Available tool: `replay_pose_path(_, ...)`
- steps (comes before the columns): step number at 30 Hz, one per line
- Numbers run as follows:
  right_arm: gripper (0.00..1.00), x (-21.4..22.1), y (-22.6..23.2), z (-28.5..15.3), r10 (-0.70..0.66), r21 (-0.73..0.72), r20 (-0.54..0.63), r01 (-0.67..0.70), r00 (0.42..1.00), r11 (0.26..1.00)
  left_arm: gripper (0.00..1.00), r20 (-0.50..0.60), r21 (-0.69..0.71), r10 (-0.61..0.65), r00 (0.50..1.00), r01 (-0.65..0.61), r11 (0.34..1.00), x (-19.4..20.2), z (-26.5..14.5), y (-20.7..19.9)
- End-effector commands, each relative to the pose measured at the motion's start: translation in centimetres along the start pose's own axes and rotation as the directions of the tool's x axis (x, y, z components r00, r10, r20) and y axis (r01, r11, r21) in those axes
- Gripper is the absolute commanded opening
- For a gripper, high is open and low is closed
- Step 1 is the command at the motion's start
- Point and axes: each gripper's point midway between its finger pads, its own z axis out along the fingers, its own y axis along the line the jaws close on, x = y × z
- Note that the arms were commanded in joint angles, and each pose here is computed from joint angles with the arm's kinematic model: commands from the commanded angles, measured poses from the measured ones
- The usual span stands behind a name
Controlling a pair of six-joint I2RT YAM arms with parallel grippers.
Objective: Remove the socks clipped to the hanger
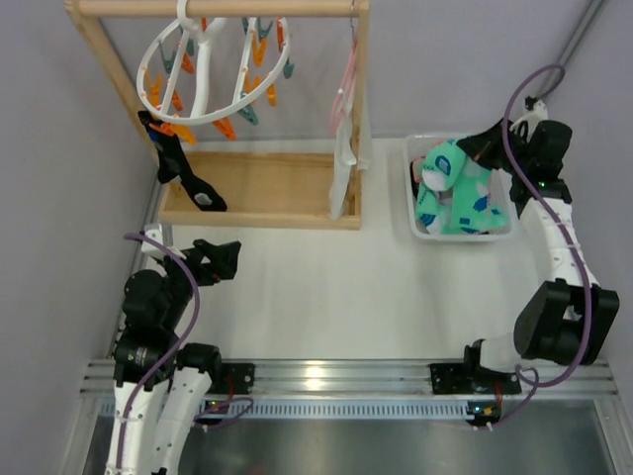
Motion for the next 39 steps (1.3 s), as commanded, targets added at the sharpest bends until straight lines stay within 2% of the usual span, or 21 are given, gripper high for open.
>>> replay_pose_path(1,0.0,-4.7,2.7,1.6,-0.042,-0.1,0.079,0.05,0.996,0.994,0.98,0.037,0.003,0.038,0.999,-0.038,0.999,-0.7,-0.6,0.0)
replay_pose_path(5,0.0,-4.4,-0.4,5.4,0.02,-0.062,0.014,-0.019,1.0,0.998,0.98,0.052,0.008,0.038,0.998,-0.039,0.999,-0.7,-1.0,-0.1)
replay_pose_path(12,0.0,-0.6,-7.2,11.1,0.116,0.028,-0.081,-0.115,0.99,0.993,0.98,0.048,0.011,0.034,0.998,-0.035,0.999,-0.6,-1.0,-0.1)
replay_pose_path(17,0.0,0.6,-10.1,13.0,0.13,0.094,-0.092,-0.121,0.987,0.988,0.98,0.052,0.022,0.03,0.998,-0.032,0.999,-0.6,-1.2,-0.3)
replay_pose_path(23,0.01,3.6,-14.7,13.6,0.122,0.269,-0.125,-0.085,0.985,0.959,0.98,0.071,0.032,0.027,0.997,-0.03,0.999,-0.8,-1.6,-0.5)
replay_pose_path(28,0.17,4.4,-14.9,13.3,0.141,0.272,-0.121,-0.103,0.983,0.957,0.98,0.089,0.046,0.047,0.995,-0.051,0.998,-2.2,-2.8,-1.4)
replay_pose_path(32,0.38,1.9,-12.3,12.8,0.12,0.216,-0.09,-0.099,0.989,0.971,0.98,0.15,-0.019,0.097,0.984,-0.095,0.995,-5.2,-5.0,-1.4)
replay_pose_path(34,0.41,0.1,-10.5,12.0,0.097,0.192,-0.059,-0.084,0.993,0.978,0.98,0.167,-0.098,0.121,0.978,-0.105,0.99,-6.3,-5.5,-0.4)
replay_pose_path(35,0.5,-1.3,-9.4,11.2,0.08,0.185,-0.034,-0.072,0.996,0.98,0.98,0.173,-0.112,0.129,0.977,-0.11,0.988,-6.8,-6.0,-0.4)
replay_pose_path(37,0.58,-2.4,-8.3,10.5,0.06,0.181,-0.014,-0.056,0.998,0.982,0.98,0.176,-0.146,0.133,0.975,-0.108,0.983,-7.1,-6.2,0.1)
replay_pose_path(39,0.71,-3.9,-6.7,9.2,0.039,0.174,0.013,-0.04,0.999,0.984,0.98,0.185,-0.169,0.132,0.974,-0.101,0.98,-7.4,-6.5,0.5)
